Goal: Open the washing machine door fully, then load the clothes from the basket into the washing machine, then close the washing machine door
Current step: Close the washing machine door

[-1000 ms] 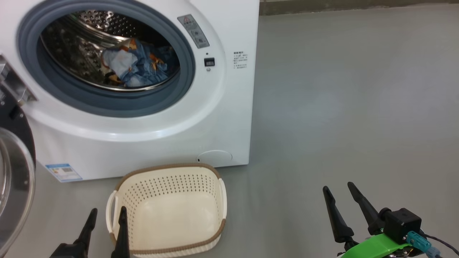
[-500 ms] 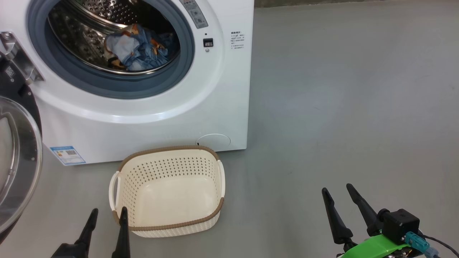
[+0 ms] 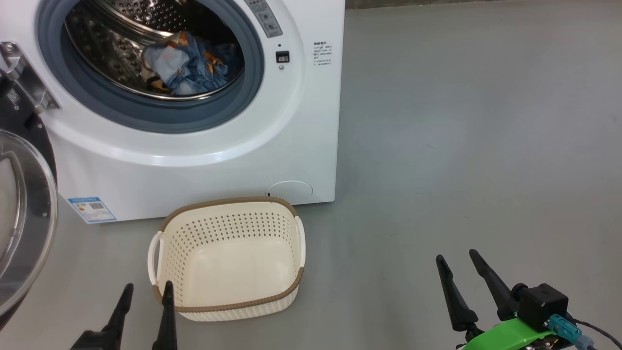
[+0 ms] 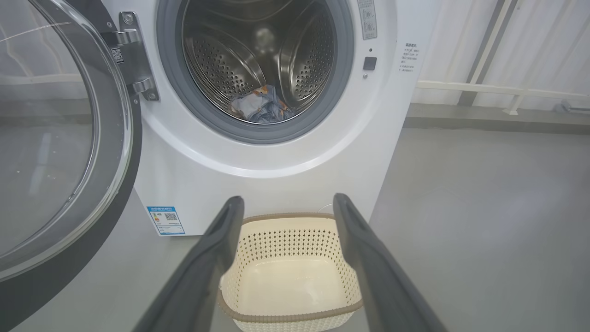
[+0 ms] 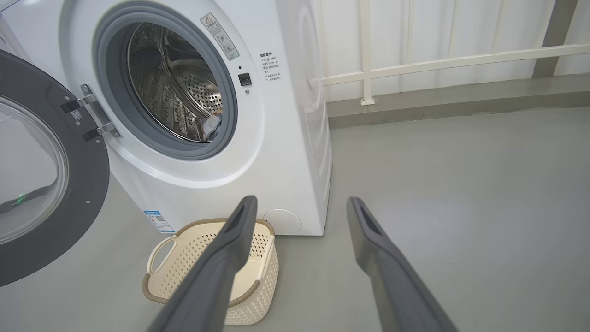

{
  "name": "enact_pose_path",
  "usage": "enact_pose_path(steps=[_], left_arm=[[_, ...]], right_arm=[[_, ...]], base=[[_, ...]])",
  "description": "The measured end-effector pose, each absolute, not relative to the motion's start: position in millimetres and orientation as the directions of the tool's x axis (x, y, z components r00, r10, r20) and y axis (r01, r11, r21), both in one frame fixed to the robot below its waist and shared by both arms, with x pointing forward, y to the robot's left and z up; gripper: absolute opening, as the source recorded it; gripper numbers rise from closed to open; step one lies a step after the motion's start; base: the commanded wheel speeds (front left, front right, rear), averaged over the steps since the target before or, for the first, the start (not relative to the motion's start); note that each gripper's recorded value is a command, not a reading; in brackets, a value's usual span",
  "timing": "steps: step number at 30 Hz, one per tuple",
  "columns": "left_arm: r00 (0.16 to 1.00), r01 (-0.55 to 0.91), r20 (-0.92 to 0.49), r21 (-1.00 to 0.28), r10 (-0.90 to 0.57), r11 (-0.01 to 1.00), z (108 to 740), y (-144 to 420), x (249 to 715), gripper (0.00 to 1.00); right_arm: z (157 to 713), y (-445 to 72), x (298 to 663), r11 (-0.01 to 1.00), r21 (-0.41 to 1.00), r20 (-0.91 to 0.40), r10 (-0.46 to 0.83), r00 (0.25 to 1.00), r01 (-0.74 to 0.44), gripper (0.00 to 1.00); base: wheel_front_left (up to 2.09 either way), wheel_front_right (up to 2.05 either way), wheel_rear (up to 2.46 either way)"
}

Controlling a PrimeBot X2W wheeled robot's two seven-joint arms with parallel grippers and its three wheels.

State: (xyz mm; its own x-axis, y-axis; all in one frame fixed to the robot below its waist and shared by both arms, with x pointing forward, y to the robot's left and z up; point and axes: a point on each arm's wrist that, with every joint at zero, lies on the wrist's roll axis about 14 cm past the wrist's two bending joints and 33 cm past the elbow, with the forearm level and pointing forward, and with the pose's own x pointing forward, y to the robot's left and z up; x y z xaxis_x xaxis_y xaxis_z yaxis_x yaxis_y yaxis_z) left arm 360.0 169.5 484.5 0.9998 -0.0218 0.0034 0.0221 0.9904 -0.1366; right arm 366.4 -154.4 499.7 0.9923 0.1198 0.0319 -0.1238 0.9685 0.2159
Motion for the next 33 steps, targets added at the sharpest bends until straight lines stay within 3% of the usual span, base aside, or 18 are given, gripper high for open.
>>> enact_pose_path(steps=[22,33], left_arm=[[1.0,0.007,0.007,-0.138,-0.006,0.99,485,174,357,1.0],[0.995,-0.091,0.017,-0.138,0.094,0.986,489,205,340,1.0]], right_arm=[[499,-148,369,0.966,0.217,0.031,0.138,0.99,-0.141,1.0],[502,-102,377,0.934,0.224,0.041,0.275,0.961,-0.277,1.0]], base=[[0.0,0.0,0.0],[0.0,0.0,0.0]])
